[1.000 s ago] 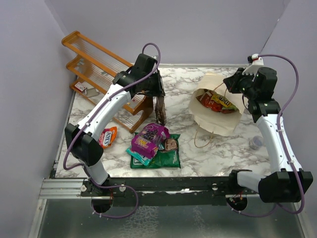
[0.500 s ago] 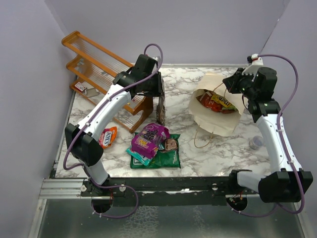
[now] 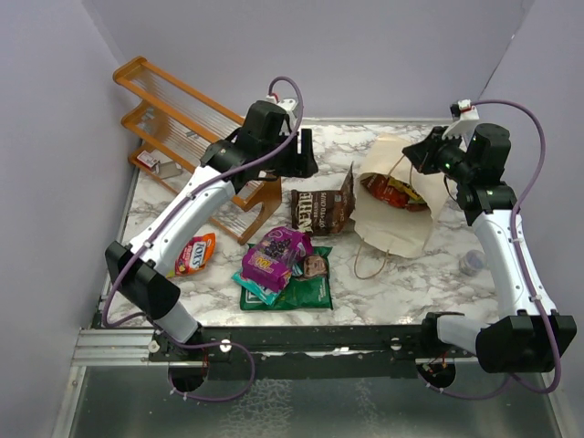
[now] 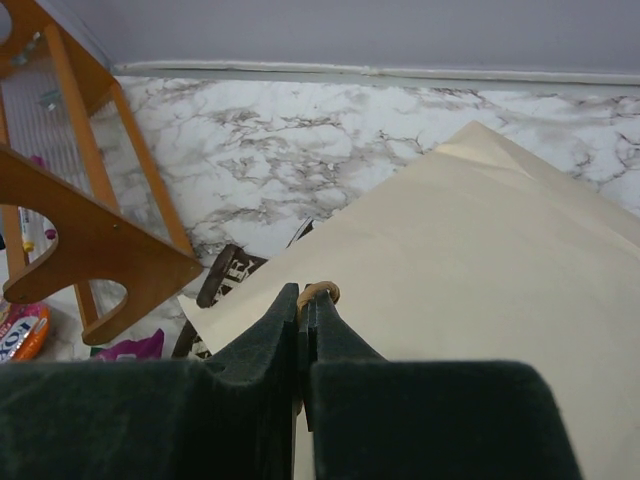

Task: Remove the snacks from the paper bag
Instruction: Place the snack at the center of the board, then take out the snack from the paper bag.

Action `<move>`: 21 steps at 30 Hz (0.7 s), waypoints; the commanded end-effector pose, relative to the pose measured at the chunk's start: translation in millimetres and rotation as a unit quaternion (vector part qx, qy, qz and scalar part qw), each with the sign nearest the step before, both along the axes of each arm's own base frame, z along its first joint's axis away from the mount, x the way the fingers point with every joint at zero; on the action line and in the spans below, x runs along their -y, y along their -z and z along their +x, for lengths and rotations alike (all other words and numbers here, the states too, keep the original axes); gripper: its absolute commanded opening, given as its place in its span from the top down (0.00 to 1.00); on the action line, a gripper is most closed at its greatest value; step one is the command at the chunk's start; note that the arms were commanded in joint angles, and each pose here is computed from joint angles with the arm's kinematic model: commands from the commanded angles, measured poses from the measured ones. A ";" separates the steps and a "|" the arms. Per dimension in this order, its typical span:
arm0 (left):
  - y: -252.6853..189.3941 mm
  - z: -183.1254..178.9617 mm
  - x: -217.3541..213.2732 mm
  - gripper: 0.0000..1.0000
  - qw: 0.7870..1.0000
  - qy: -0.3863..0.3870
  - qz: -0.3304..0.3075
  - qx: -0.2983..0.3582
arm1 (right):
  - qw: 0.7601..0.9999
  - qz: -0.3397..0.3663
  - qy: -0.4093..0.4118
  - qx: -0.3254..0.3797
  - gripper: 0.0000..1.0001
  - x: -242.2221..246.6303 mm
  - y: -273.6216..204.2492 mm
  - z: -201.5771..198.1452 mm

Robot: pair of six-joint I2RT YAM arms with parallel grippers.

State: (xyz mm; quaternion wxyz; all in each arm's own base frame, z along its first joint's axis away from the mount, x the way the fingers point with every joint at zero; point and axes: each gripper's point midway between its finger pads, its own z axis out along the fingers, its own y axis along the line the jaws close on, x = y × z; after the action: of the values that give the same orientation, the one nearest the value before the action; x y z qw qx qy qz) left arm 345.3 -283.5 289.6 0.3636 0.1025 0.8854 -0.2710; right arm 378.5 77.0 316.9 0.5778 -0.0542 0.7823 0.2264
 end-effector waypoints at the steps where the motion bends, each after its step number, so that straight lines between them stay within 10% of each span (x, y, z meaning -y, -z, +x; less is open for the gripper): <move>1: -39.4 -13.5 17.6 0.35 0.996 0.039 -0.031 0.079 | 1.000 0.006 -0.018 0.016 0.99 -4.9 -18.9 -8.4; 11: -54.9 -78.7 95.6 0.29 0.960 0.184 -0.060 0.205 | 0.999 0.002 -0.013 0.047 0.99 -3.2 -49.5 -14.0; 21: -17.5 -153.9 171.8 0.33 0.836 0.380 -0.058 0.390 | 0.998 -0.002 -0.010 0.060 0.99 -2.1 -63.1 -21.1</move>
State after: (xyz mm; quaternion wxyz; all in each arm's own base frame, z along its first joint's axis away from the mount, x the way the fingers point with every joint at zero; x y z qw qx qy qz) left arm 202.5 -419.2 278.2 0.4723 0.4381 0.6663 -0.3757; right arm 364.9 80.2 357.7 0.6030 -0.0688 0.7604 0.2310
